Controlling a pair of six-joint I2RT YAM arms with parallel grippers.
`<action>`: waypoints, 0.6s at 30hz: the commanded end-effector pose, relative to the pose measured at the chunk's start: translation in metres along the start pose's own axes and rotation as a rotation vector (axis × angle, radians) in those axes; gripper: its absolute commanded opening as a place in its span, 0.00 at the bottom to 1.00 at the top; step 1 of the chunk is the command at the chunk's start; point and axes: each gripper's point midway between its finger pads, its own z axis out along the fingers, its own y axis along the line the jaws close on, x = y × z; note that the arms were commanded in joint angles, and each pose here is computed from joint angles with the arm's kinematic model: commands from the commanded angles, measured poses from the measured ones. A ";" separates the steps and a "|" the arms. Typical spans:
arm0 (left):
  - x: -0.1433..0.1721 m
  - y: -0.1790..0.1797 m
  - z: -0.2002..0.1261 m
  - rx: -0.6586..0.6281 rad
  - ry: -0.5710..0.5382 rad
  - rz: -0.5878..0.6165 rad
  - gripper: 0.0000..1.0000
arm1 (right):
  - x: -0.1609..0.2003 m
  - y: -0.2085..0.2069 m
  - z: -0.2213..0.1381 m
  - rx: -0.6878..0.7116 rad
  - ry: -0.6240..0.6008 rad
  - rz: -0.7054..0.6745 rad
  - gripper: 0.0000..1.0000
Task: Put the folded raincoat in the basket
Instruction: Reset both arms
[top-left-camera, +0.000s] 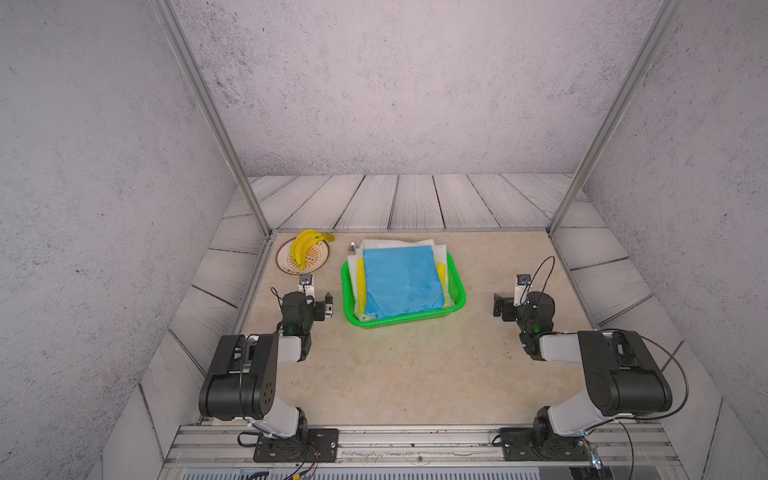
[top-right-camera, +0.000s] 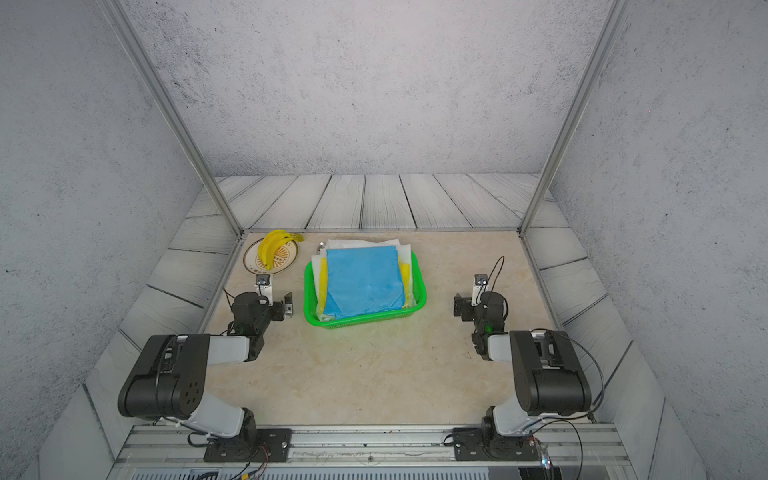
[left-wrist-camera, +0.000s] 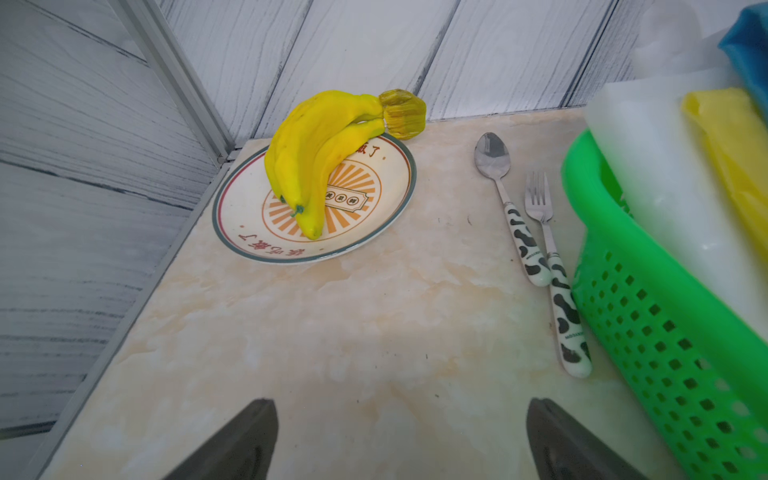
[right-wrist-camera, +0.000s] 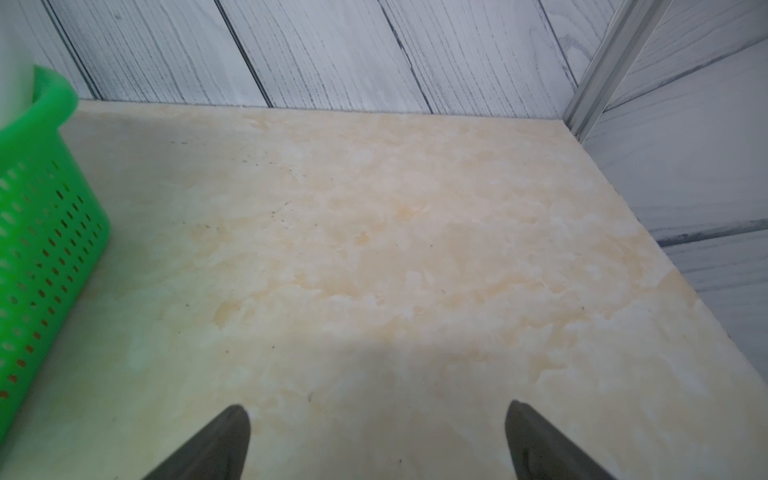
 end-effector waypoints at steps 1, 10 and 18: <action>-0.012 0.000 0.000 0.011 -0.031 -0.015 1.00 | -0.007 -0.011 0.002 0.057 0.021 0.033 1.00; -0.013 0.000 0.000 0.013 -0.033 -0.013 0.99 | -0.006 -0.012 0.002 0.061 0.020 0.033 1.00; -0.013 0.000 0.000 0.013 -0.033 -0.013 0.99 | -0.007 -0.012 0.002 0.062 0.019 0.034 1.00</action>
